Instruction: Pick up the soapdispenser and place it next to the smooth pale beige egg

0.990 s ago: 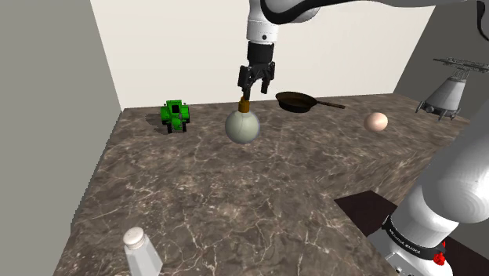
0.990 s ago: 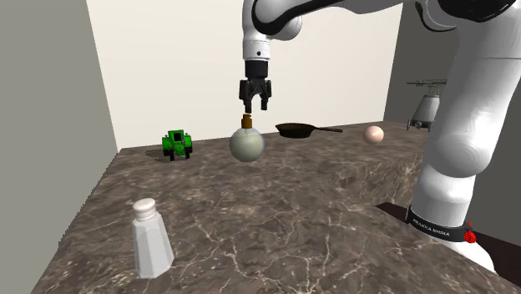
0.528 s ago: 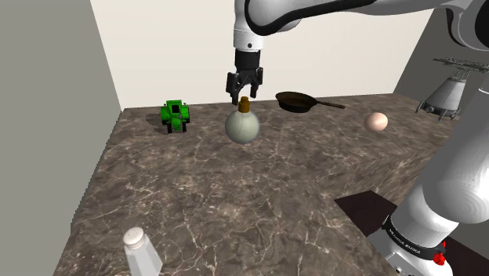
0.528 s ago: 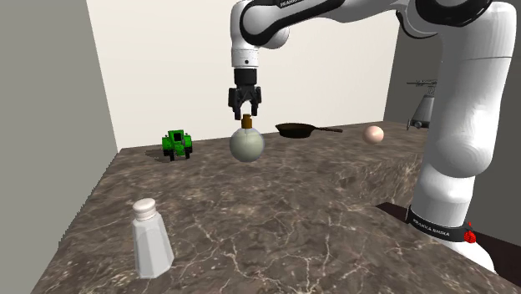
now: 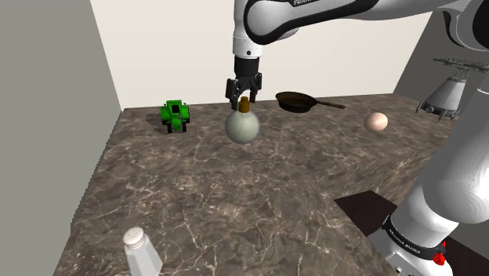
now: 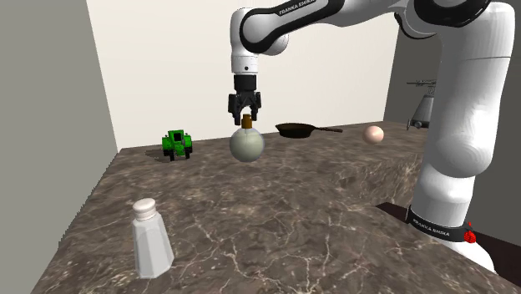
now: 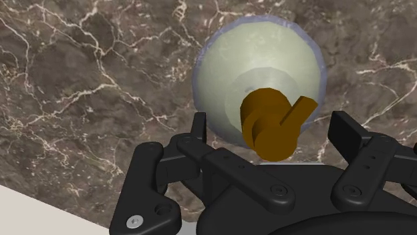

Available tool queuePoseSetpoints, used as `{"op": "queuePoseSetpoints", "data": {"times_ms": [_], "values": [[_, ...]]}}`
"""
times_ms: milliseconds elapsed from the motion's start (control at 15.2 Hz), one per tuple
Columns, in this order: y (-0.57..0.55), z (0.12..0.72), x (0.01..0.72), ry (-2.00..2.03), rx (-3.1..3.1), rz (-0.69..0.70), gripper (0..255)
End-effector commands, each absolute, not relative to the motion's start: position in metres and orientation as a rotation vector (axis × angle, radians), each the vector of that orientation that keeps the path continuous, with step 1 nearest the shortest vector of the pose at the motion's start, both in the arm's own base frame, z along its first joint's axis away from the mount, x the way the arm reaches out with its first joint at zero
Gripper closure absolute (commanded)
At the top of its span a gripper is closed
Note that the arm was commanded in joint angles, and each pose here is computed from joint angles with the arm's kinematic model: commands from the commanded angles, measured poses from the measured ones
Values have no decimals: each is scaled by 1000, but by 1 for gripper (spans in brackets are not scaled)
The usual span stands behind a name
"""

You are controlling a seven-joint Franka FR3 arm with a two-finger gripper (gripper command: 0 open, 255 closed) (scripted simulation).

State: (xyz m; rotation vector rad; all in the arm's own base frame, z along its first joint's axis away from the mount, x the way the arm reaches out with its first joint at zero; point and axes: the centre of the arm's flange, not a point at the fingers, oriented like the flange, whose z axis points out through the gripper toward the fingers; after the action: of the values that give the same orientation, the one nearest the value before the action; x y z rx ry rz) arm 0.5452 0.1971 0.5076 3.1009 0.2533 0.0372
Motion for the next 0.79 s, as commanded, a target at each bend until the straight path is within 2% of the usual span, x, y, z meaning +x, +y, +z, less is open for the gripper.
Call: {"op": "queuePoseSetpoints", "data": {"times_ms": [0, 66, 132, 726], "values": [[197, 508, 545, 253, 3101, 37, 0], [197, 508, 545, 253, 3101, 37, 0], [197, 508, 545, 253, 3101, 37, 255], [197, 508, 545, 253, 3101, 37, 255]]}}
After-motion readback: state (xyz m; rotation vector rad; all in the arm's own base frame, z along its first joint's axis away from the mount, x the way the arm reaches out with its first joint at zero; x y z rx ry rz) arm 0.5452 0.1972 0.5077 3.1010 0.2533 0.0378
